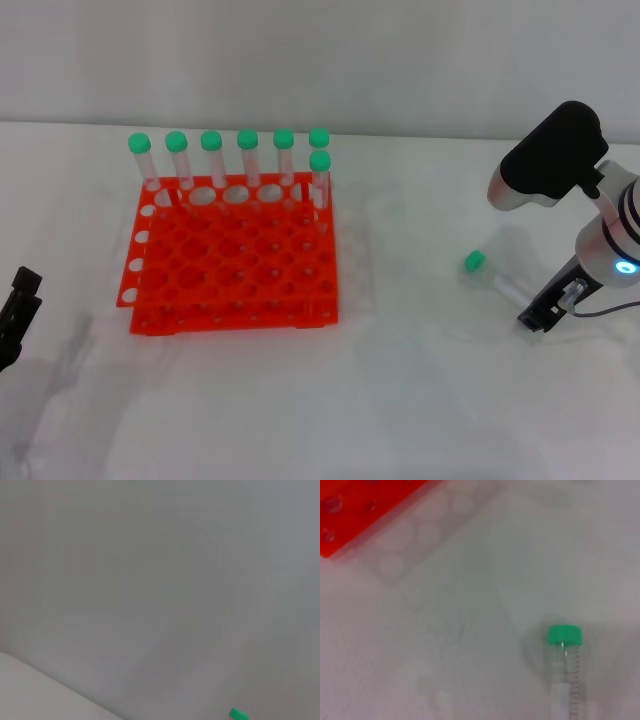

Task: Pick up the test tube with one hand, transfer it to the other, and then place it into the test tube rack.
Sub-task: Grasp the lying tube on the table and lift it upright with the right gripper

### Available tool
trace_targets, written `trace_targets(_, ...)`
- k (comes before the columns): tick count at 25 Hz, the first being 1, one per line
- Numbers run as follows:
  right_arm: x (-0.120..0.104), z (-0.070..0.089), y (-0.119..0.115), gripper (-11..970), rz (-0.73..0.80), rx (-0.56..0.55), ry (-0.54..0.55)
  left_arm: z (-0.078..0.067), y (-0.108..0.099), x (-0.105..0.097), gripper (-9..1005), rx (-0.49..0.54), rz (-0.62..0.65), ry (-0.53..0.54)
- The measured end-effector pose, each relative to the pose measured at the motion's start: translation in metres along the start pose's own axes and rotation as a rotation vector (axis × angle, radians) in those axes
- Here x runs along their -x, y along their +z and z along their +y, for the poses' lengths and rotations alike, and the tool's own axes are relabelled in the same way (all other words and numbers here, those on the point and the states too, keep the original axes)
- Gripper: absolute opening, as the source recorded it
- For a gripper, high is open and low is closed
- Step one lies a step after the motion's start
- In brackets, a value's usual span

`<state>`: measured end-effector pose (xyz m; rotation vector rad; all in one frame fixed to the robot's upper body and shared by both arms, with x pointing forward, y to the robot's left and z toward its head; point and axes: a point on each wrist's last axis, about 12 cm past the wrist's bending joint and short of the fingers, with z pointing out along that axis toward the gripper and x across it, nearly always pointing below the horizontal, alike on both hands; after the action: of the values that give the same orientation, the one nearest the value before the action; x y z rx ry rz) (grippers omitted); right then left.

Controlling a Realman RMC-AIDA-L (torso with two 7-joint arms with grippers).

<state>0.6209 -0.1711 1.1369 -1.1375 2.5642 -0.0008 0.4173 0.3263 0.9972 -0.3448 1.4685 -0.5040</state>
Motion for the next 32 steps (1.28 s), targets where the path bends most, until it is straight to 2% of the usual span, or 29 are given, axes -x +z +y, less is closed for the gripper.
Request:
trace_targets(19,0.0,-0.003,0.003,215,0.027,0.004,0.003,-0.001,0.001,0.0,876,-0.007,-0.005,-0.001)
trace_targets(23,-0.002,-0.006,-0.004,188,-0.002,0.007,0.005,-0.001,0.001,0.001,876,-0.009,-0.007,-0.001)
trace_targets(25,-0.006,-0.011,-0.013,188,-0.049,0.01,0.019,-0.002,0.001,0.001,875,-0.014,-0.013,-0.004)
trace_targets(28,-0.019,-0.025,-0.036,188,-0.212,0.028,0.063,-0.004,0.0,0.003,875,-0.033,-0.023,-0.025)
trace_targets(32,-0.05,-0.043,-0.06,188,-0.485,0.091,0.148,-0.008,0.0,0.004,875,-0.086,-0.02,-0.043)
